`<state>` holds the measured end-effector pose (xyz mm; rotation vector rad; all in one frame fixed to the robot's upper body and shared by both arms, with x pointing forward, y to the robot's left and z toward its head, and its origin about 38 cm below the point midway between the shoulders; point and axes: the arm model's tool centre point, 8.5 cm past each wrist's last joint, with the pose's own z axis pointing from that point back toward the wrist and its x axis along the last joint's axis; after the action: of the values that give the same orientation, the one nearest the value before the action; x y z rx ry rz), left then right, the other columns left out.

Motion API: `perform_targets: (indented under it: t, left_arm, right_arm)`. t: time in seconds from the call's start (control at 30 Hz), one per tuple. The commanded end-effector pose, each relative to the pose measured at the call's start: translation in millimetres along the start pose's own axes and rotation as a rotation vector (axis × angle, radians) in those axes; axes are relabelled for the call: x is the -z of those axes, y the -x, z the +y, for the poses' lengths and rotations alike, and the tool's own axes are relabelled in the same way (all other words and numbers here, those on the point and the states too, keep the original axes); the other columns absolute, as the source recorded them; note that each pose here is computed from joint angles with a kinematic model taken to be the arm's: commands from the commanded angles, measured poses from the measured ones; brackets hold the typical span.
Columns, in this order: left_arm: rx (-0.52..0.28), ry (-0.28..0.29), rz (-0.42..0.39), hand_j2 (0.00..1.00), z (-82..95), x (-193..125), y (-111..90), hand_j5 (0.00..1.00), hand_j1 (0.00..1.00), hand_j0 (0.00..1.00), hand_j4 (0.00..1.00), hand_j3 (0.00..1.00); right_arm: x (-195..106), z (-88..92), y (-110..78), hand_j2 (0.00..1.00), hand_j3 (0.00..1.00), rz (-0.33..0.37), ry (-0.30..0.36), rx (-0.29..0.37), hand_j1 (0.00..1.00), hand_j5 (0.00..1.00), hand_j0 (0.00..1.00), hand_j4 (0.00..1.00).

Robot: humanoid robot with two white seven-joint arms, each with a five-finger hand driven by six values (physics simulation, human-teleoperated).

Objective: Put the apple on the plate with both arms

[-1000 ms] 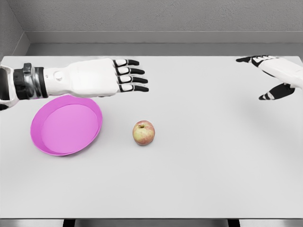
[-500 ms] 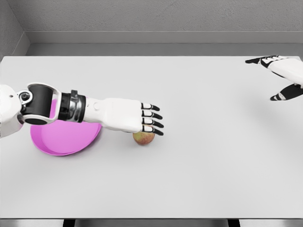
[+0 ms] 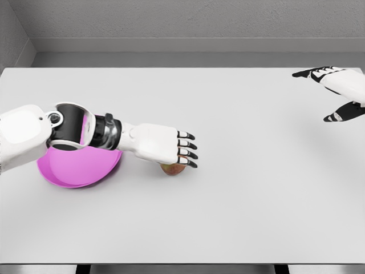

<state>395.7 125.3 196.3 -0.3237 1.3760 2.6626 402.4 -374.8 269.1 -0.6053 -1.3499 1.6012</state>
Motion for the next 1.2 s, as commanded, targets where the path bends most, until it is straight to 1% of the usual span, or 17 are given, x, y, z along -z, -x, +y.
perform_targets:
  t: [0.0,0.03,0.07,0.27,0.37,0.43,0.47,0.5,0.53,0.57,0.63,0.7,0.77,0.97,1.0,1.1,1.17]
  left_arm:
    - [0.011,0.008,-0.012,1.00,0.1,9.3,-1.5,1.00,1.00,1.00,1.00,1.00]
    - [0.013,0.024,-0.012,1.00,-4.2,11.5,-1.2,1.00,1.00,1.00,1.00,1.00]
    - [0.016,0.019,-0.017,1.00,-1.8,15.0,-1.5,1.00,1.00,1.00,1.00,1.00]
    - [0.019,0.042,-0.027,1.00,-8.0,24.3,-2.7,1.00,1.00,1.00,1.00,1.00]
    - [0.020,0.044,-0.029,1.00,-8.9,25.2,-3.3,1.00,1.00,1.00,1.00,1.00]
    - [0.029,0.046,-0.029,1.00,-8.3,26.8,-3.6,1.00,1.00,1.00,1.00,1.00]
    - [0.026,0.050,-0.025,0.98,-9.8,26.4,-2.4,0.98,0.98,0.98,0.98,0.98]
    - [0.021,0.059,-0.018,0.89,-13.0,26.0,0.3,0.89,0.89,0.89,0.89,0.89]
    - [0.031,0.066,-0.015,0.86,-13.8,26.1,0.5,0.86,0.86,0.86,0.86,0.86]
    - [0.038,0.072,-0.014,0.80,-14.6,26.3,0.3,0.80,0.80,0.80,0.80,0.80]
    - [0.038,0.073,-0.015,0.65,-15.2,26.5,-0.1,0.65,0.65,0.65,0.65,0.65]
    - [0.036,0.073,-0.015,0.57,-15.6,26.8,-0.5,0.57,0.57,0.57,0.57,0.57]
    - [0.047,0.079,-0.014,0.45,-16.0,26.9,-0.6,0.45,0.45,0.45,0.45,0.45]
    - [0.044,0.070,-0.011,0.28,-13.1,25.8,0.9,0.28,0.28,0.28,0.28,0.28]
    - [0.043,0.062,-0.007,0.28,-10.9,24.7,2.7,0.28,0.28,0.28,0.28,0.28]
    - [0.001,0.020,0.012,0.26,-4.1,15.2,9.7,0.26,0.26,0.26,0.26,0.26]
    - [-0.040,0.001,0.023,0.26,-4.4,5.6,13.7,0.26,0.26,0.26,0.26,0.26]
  right_arm:
    - [-0.8,-1.2,-0.2,1.00,1.00,0.000,0.002,-0.001,1.00,1.00,1.00,1.00]
    - [-0.8,-1.2,-0.2,1.00,1.00,0.000,0.002,-0.001,1.00,1.00,1.00,1.00]
    - [-0.8,-1.2,-0.2,1.00,1.00,0.000,0.002,-0.001,1.00,1.00,1.00,1.00]
    - [0.5,-0.5,-1.7,1.00,1.00,-0.005,0.004,0.002,1.00,1.00,1.00,1.00]
    - [2.2,3.4,-16.6,1.00,1.00,-0.045,0.000,-0.009,1.00,1.00,1.00,1.00]
    - [1.9,2.8,-18.0,1.00,1.00,-0.049,0.000,-0.014,1.00,1.00,1.00,1.00]
    - [1.9,3.4,-17.9,1.00,1.00,-0.049,-0.001,-0.013,1.00,1.00,1.00,1.00]
    - [1.6,2.9,-17.7,1.00,1.00,-0.049,0.000,-0.013,1.00,1.00,1.00,1.00]
    - [0.4,1.1,-16.9,1.00,1.00,-0.046,0.003,-0.018,1.00,1.00,1.00,1.00]
    - [0.4,1.1,-16.9,1.00,1.00,-0.046,0.003,-0.018,1.00,1.00,1.00,1.00]
    - [-0.2,0.7,-16.4,1.00,1.00,-0.044,0.002,-0.020,1.00,1.00,1.00,1.00]
    - [-0.2,0.7,-16.4,1.00,1.00,-0.044,0.002,-0.020,1.00,1.00,1.00,1.00]
    - [-0.2,1.3,-16.3,1.00,1.00,-0.043,0.001,-0.019,1.00,1.00,1.00,1.00]
    - [-0.8,0.3,-15.9,1.00,1.00,-0.042,0.001,-0.022,1.00,1.00,1.00,1.00]
    - [-0.5,0.5,-16.2,1.00,1.00,-0.043,0.002,-0.021,1.00,1.00,1.00,1.00]
    - [-0.8,0.3,-15.9,1.00,1.00,-0.042,0.001,-0.022,1.00,1.00,1.00,1.00]
    - [-0.8,0.9,-15.9,1.00,1.00,-0.042,0.000,-0.021,1.00,1.00,1.00,1.00]
